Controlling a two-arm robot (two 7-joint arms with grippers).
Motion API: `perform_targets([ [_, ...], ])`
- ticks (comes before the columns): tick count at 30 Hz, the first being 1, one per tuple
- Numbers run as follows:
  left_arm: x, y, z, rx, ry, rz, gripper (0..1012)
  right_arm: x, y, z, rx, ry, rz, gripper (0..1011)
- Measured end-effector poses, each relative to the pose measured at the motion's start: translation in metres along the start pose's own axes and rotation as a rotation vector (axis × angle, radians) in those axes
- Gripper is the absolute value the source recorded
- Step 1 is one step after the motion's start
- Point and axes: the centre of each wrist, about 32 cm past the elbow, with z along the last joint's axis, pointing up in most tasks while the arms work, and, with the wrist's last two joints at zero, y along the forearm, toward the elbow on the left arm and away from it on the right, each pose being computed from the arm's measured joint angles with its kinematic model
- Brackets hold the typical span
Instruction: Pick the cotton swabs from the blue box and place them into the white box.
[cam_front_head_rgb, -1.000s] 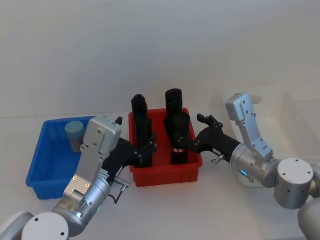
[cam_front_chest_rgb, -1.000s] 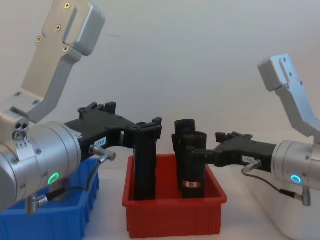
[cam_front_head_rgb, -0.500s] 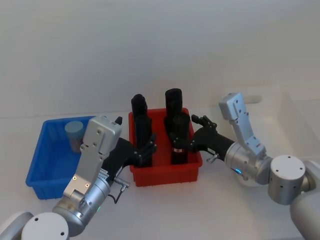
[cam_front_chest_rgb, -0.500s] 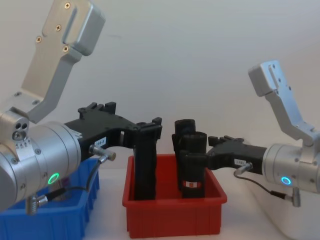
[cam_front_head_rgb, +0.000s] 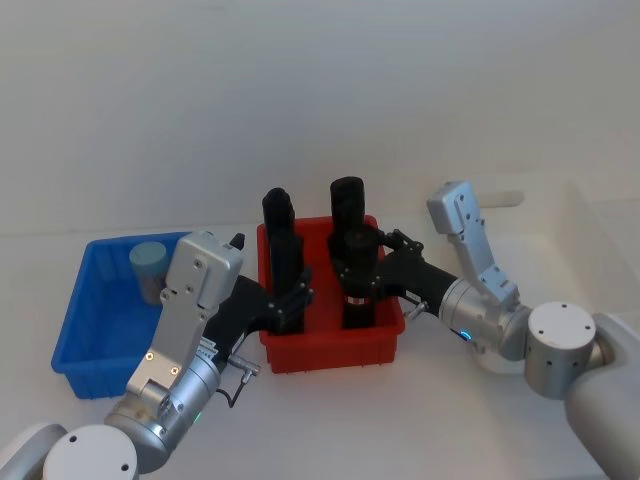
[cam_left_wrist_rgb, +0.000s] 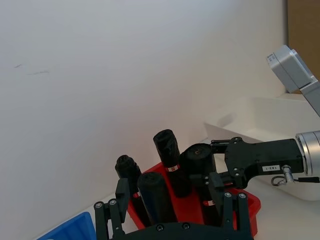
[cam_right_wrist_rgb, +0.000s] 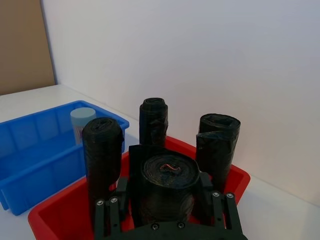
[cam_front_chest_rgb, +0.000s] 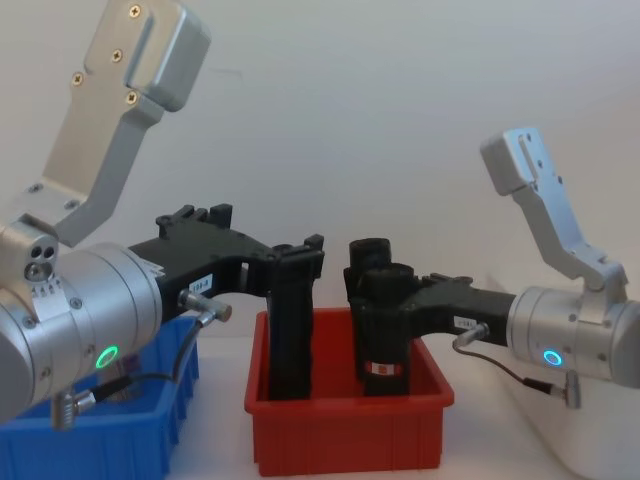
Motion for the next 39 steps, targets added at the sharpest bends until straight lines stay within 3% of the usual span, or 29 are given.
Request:
perform_targets([
  [2,0.0000,0.0000,0.0000,0.000,0.000,0.000,1004,0.000,0.001,0.000,0.001,0.002,0.002,862],
  [11,0.0000,0.0000,0.0000,0.000,0.000,0.000,1004,0.003,0.007,0.000,0.009,0.006,0.014,583],
  [22,0.0000,0.0000,0.0000,0.000,0.000,0.000,1004,0.002,0.007,0.009,0.051,0.002,0.008,545],
  [39,0.0000,0.0000,0.0000,0.000,0.000,0.000,1004,-0.009,-0.019,0.049,0.178,-0.030,-0.115,544],
])
